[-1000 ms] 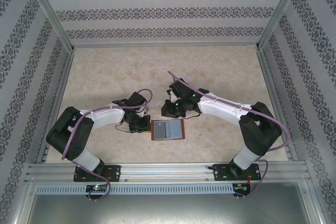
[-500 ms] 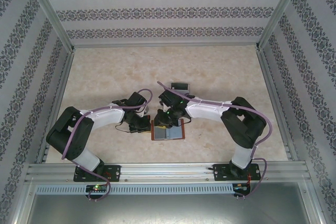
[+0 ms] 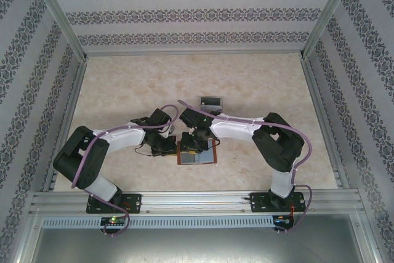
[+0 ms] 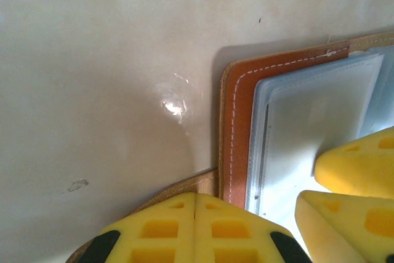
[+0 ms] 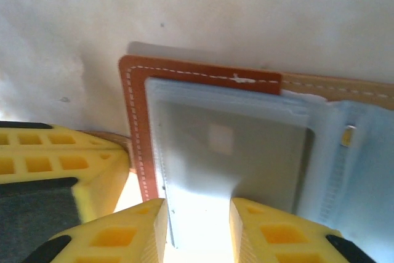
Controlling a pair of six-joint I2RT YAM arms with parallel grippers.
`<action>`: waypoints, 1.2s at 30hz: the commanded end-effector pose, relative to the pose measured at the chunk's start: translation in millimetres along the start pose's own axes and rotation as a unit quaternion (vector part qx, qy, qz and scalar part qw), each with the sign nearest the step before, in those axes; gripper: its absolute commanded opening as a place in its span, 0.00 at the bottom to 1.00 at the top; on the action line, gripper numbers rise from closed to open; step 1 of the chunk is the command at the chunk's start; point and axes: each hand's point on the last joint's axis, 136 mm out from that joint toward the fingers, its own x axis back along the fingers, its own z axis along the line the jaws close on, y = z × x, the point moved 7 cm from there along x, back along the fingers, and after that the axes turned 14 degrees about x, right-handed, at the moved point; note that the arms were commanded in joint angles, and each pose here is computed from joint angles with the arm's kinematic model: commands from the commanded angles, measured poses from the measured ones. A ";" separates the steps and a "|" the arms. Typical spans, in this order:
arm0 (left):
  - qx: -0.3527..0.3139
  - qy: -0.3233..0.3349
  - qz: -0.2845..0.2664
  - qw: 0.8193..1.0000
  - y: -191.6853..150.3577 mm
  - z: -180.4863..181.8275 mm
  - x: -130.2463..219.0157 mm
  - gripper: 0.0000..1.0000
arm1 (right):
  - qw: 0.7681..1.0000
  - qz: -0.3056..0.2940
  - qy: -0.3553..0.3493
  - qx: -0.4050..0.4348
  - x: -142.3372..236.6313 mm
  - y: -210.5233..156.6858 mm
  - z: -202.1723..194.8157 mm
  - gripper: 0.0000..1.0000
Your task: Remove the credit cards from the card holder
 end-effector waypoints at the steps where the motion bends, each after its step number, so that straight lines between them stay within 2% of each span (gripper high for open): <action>1: 0.003 0.006 0.007 1.000 -3.7 9.9 -3.4 0.04 | 0.998 0.014 -0.054 0.001 -0.6 -5.5 -7.5 0.34; 20: 0.002 0.003 0.004 1.000 -4.3 8.7 -1.4 0.04 | 0.988 0.015 -0.151 0.032 10.9 -8.0 -11.5 0.53; 28: 0.001 0.004 0.006 1.000 -4.0 8.3 -2.1 0.04 | 0.988 0.024 -0.149 0.033 4.1 -7.1 -10.3 0.55; 36: 0.002 0.005 0.008 1.000 -2.5 7.6 -2.9 0.04 | 0.978 0.015 -0.203 0.036 24.1 -9.1 -15.4 0.56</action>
